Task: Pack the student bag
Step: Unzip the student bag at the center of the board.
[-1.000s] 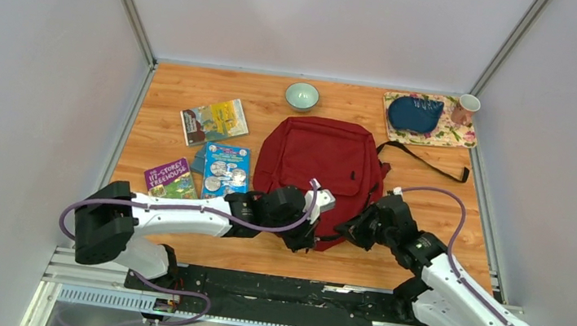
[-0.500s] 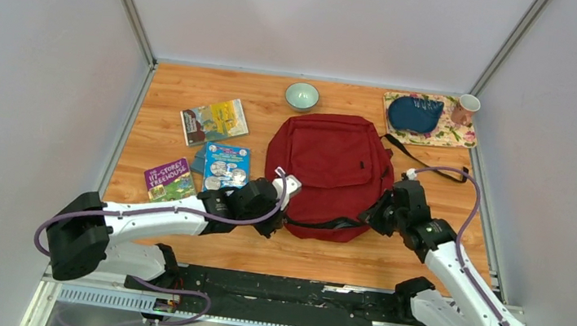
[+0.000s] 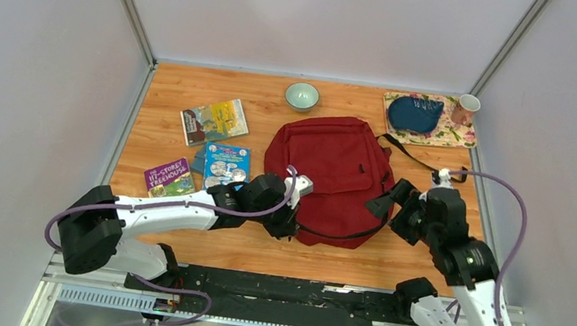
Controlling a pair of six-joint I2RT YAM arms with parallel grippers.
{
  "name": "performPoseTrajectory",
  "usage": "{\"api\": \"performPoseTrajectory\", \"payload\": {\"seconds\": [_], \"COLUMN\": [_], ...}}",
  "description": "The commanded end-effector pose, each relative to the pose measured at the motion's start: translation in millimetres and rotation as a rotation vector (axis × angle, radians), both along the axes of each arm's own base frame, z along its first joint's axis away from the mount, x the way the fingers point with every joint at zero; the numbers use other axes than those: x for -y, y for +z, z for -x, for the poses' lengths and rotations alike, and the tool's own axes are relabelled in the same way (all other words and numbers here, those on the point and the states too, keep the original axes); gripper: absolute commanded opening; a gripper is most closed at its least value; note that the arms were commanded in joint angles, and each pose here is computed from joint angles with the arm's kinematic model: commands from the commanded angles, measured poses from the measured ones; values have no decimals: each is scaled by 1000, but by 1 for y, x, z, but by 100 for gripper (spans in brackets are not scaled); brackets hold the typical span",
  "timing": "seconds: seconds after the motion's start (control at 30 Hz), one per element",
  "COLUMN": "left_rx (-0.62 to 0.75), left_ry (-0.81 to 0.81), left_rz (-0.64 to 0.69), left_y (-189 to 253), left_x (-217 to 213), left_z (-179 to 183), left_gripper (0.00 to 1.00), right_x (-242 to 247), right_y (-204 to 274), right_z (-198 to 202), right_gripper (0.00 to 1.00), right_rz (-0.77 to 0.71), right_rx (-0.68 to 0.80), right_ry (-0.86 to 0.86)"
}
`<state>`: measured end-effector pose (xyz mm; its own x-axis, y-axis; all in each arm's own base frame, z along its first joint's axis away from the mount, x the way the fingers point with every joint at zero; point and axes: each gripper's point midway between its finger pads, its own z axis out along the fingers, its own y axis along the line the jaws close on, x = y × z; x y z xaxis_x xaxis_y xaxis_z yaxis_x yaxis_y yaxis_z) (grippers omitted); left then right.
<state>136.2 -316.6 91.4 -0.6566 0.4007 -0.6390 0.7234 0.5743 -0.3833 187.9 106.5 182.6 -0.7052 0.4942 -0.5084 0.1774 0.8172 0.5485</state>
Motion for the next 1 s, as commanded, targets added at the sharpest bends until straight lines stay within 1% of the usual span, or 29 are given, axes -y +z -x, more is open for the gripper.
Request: {"api": "performPoseTrajectory", "payload": {"seconds": [0.0,0.07,0.1,0.13,0.17,0.2,0.23,0.27,0.3,0.43,0.5,0.57,0.67,0.73,0.77,0.8,0.87,0.93,0.97], "left_rx": [-12,-13,-11,-6,-7,-11,-9,-12,-13,-12,-10,-6,-1,0,3,4,7,12,16], "left_ry": [-53,-66,-71,-80,-87,-93,-105,-113,-121,-146,-153,-160,-165,-163,-164,-164,-169,-178,-184], "left_rz": [130,140,144,153,159,159,164,165,166,173,180,182,180,175,179,179,181,182,186], "left_y": [34,38,40,42,43,44,45,46,47,51,54,57,58,56,58,57,59,60,61], "left_x": [33,38,42,46,48,51,55,57,62,72,76,80,81,81,81,81,82,82,83], "left_z": [-1,1,1,2,4,4,6,7,7,8,7,7,8,8,7,7,8,9,10], "left_gripper": [0,0,0,0,0,0,0,0,0,0,0,0,0,0,0,0,0,0,0], "right_x": [-29,-40,-49,-52,-55,-55,-55,-57,-57,-58,-61,-63,-68,-76,-81,-84,-90,-94,-96], "right_y": [-5,-21,-14,-25,-26,-21,-28,-26,-25,-29,-30,-37,-44,-41,-47,-44,-49,-54,-56], "right_z": [46,52,52,53,54,49,48,47,44,40,37,34,32,27,29,26,26,21,20], "right_gripper": [95,95,95,95,95,95,95,95,95,96,96,96,96,96,96,95,93,83,74], "right_rz": [-307,-399,-491,-521,-545,-597,-607,-622,-646,-669,-683,-672,-651,-662,-648,-653,-642,-635,-631], "right_rx": [-158,-230,-240,-272,-277,-263,-273,-265,-268,-298,-296,-322,-349,-335,-362,-346,-360,-362,-359], "right_ry": [-17,-35,-37,-58,-62,-109,-131,-131,-166,-225,-224,-246,-243,-215,-205,-197,-190,-189,-188]}}
